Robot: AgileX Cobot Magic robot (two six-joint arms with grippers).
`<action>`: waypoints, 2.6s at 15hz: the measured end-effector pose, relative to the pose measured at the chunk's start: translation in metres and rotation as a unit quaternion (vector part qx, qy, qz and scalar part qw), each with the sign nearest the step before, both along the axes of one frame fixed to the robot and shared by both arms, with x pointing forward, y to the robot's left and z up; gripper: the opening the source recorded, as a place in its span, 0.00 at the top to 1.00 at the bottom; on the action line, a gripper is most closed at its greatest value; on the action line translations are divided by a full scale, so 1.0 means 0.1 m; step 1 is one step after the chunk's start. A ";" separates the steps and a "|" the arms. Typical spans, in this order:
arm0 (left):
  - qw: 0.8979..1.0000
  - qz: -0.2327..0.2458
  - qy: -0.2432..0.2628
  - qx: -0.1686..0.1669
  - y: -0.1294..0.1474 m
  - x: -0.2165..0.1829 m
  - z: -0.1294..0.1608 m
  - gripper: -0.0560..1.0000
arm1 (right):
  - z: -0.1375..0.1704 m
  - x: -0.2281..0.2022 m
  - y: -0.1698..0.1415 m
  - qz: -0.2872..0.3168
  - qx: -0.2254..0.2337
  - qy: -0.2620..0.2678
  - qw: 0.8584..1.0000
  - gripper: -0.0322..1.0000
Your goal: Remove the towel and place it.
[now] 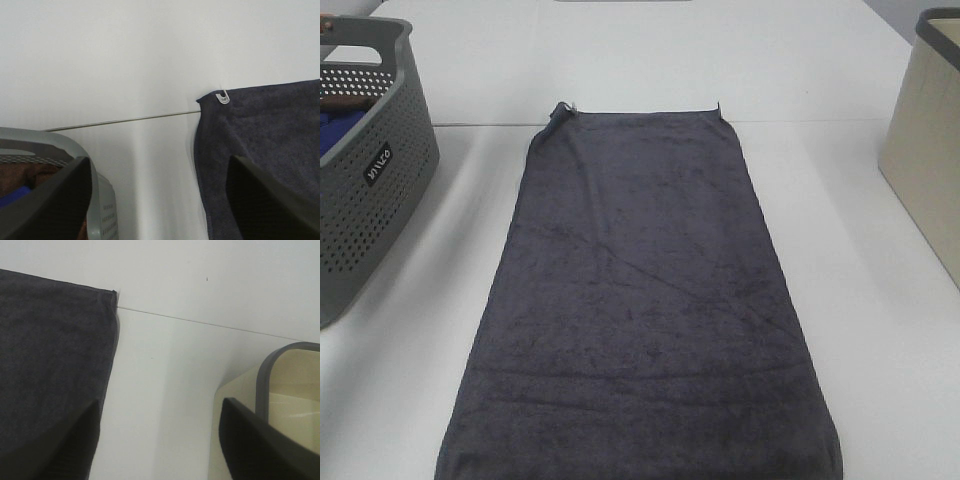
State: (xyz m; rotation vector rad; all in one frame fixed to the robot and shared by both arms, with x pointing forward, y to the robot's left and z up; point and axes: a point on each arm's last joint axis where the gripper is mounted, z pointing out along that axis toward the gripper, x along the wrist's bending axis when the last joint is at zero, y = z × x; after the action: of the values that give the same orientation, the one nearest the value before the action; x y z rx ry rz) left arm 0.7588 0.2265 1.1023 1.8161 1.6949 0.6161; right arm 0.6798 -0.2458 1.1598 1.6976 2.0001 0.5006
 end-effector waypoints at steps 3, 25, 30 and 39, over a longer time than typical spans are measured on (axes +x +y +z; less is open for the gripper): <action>1.000 0.000 0.000 -0.005 0.03 -0.12 0.18 0.28 | 0.20 -0.21 0.03 -0.002 0.046 -0.010 0.999 0.33; 0.998 0.024 -0.053 0.026 0.65 -4.02 0.24 0.28 | -0.39 -4.27 -0.50 -0.006 0.091 -0.100 0.991 0.33; 0.996 0.024 -0.088 0.021 0.73 -4.55 -0.25 0.28 | -0.85 -4.54 -0.57 -0.010 0.080 -0.126 0.989 0.33; 0.966 0.016 -0.256 -0.026 0.79 -5.24 -0.30 0.28 | -1.14 -4.54 -0.57 0.007 0.077 -0.188 0.979 0.33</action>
State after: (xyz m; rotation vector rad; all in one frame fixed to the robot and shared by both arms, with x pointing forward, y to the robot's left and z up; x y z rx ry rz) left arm 0.2351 0.3052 1.0726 1.4311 1.3737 0.9500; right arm 0.2262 -0.3024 1.0459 1.5370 1.7352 0.9273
